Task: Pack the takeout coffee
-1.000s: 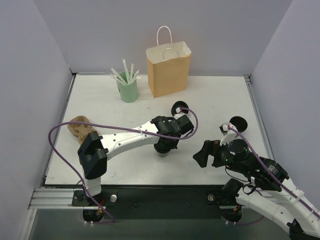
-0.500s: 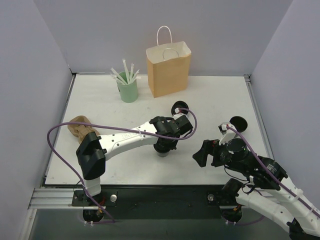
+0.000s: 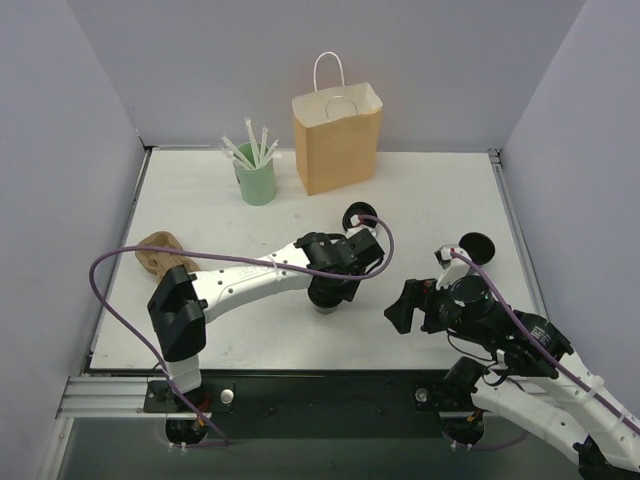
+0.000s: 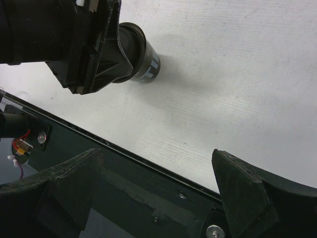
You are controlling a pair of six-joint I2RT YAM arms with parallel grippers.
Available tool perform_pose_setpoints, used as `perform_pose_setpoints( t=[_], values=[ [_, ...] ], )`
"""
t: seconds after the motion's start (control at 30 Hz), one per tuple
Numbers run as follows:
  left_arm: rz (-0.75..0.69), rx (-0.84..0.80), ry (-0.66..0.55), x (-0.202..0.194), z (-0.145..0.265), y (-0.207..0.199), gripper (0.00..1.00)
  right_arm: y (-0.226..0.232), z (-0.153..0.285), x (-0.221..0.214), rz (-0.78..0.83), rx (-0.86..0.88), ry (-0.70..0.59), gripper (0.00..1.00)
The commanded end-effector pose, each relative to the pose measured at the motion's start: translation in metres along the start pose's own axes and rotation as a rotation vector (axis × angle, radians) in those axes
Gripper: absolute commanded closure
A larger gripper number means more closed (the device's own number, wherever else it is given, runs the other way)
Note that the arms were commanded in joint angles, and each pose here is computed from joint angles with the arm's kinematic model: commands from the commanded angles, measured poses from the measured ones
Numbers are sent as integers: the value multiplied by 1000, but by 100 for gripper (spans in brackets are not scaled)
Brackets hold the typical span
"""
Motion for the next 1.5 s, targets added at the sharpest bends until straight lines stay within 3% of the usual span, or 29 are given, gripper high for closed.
perform_pose_setpoints(
  t=[0.0, 0.17, 0.43, 0.5, 0.77, 1.07, 1.23, 1.37, 1.47],
  values=[
    [39, -43, -147, 18, 41, 8, 53, 7, -2, 5, -16, 25, -8, 2],
    [110, -73, -227, 21, 62, 37, 51, 16, -15, 10, -61, 48, -29, 2],
    [236, -282, -304, -2, 38, 103, 47, 42, -59, 34, -78, 59, 45, 2],
    [232, -346, -363, 1, 36, 105, 46, 43, -71, 42, -123, 96, 72, 4],
    [204, -508, -389, -11, 7, 110, 43, 45, -120, 44, -170, 118, 176, 9],
    [240, -587, -394, -21, -18, 106, 43, 35, -154, 37, -186, 72, 243, 23],
    [264, -531, -319, -42, -40, 109, 48, 26, -171, 26, -187, 63, 270, 31],
    [275, -496, -337, -50, -47, 111, 52, 18, -185, 15, -181, 54, 323, 44],
    [279, -489, -347, -54, -45, 111, 53, 13, -190, 11, -188, 46, 335, 49]
  ],
)
Point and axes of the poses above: each gripper's point midway between its finger pads, its own z axis back along the fingers, its own y axis along the line the jaws close on, x = y × z, the point moved 9 cm from there along z, back along the fingers, and after that the axes turned 6 degrees about -z, right-handed, at the moved point
